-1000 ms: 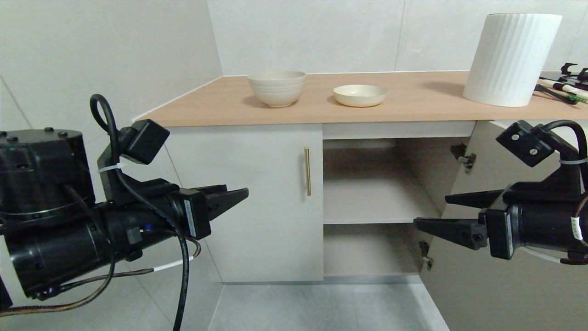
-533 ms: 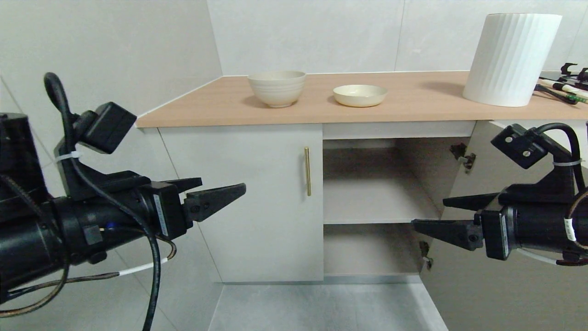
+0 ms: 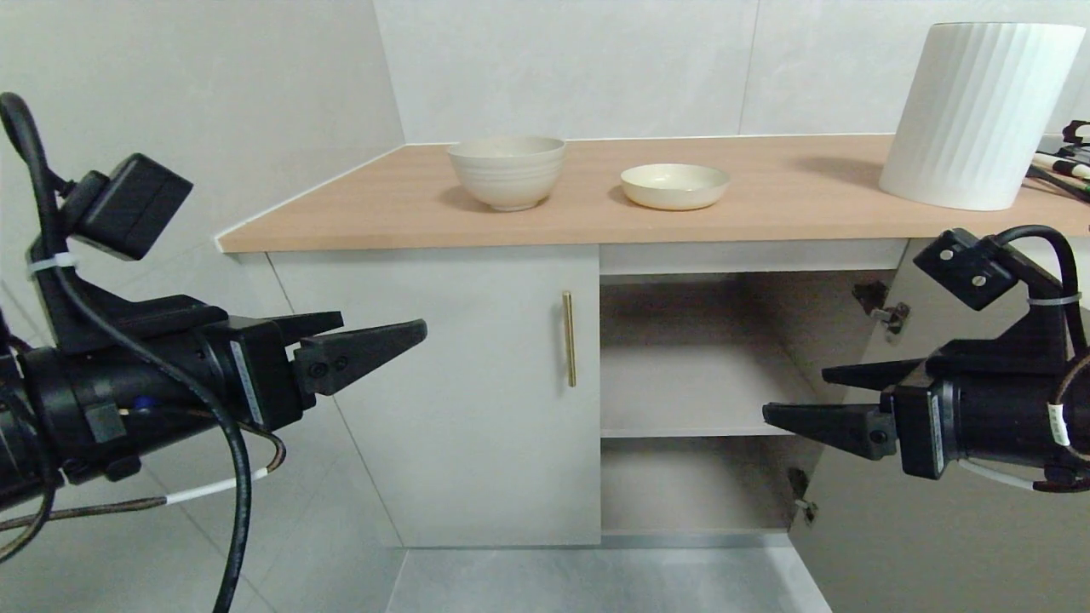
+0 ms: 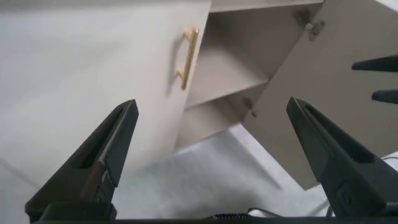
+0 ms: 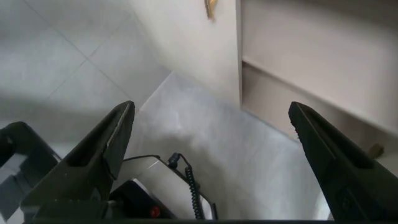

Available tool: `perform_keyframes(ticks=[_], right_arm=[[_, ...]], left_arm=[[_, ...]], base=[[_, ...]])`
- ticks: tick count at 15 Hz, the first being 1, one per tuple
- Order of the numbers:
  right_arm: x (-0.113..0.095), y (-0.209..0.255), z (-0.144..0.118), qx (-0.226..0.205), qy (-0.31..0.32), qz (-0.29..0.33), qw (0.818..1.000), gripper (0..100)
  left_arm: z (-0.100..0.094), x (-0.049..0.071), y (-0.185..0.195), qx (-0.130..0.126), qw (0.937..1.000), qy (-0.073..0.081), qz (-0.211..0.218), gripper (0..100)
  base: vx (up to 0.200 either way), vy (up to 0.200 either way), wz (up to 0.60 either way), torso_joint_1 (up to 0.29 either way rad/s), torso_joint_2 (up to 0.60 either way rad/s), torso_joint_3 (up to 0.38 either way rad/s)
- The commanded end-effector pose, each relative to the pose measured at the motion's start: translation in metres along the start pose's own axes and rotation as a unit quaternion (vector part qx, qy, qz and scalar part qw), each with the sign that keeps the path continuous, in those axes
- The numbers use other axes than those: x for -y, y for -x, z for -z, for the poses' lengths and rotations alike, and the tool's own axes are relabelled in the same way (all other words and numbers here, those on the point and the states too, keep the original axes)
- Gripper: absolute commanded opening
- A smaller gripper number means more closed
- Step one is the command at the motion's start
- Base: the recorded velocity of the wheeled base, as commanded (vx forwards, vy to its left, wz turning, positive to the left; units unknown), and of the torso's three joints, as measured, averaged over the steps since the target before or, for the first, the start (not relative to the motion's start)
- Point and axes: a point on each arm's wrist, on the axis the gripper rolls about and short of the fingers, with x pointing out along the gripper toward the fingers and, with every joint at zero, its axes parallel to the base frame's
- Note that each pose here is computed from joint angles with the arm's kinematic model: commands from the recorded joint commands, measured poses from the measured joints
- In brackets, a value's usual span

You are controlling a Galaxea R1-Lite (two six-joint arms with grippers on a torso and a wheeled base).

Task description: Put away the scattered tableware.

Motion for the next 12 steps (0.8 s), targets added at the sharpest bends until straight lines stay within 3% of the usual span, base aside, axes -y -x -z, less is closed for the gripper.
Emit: perform_keyframes(ticks=[1, 6, 12], right_arm=[[-0.0001, 0.0003, 0.0003, 0.000, 0.000, -0.001, 1.000, 100], [0.0020, -0.0057, 0.0080, 0.042, 0.011, -0.003, 0.999, 100], [0.0014, -0.0039, 0.0088, 0.068, 0.017, -0.007, 0.998, 100]], left_arm=[[-0.0002, -0.0007, -0.0004, 0.000, 1.0000, 0.000, -0.002, 100], [-0.0011, -0.0014, -0.0003, 0.003, 1.0000, 0.001, -0.002, 100], [-0.0015, -0.0013, -0.0002, 0.003, 1.0000, 0.002, -0.002, 100]], base=[[0.200, 0.000, 0.00, 0.002, 0.00, 0.002], [0.200, 0.000, 0.00, 0.004, 0.00, 0.001], [0.000, 0.000, 0.00, 0.000, 0.00, 0.000]])
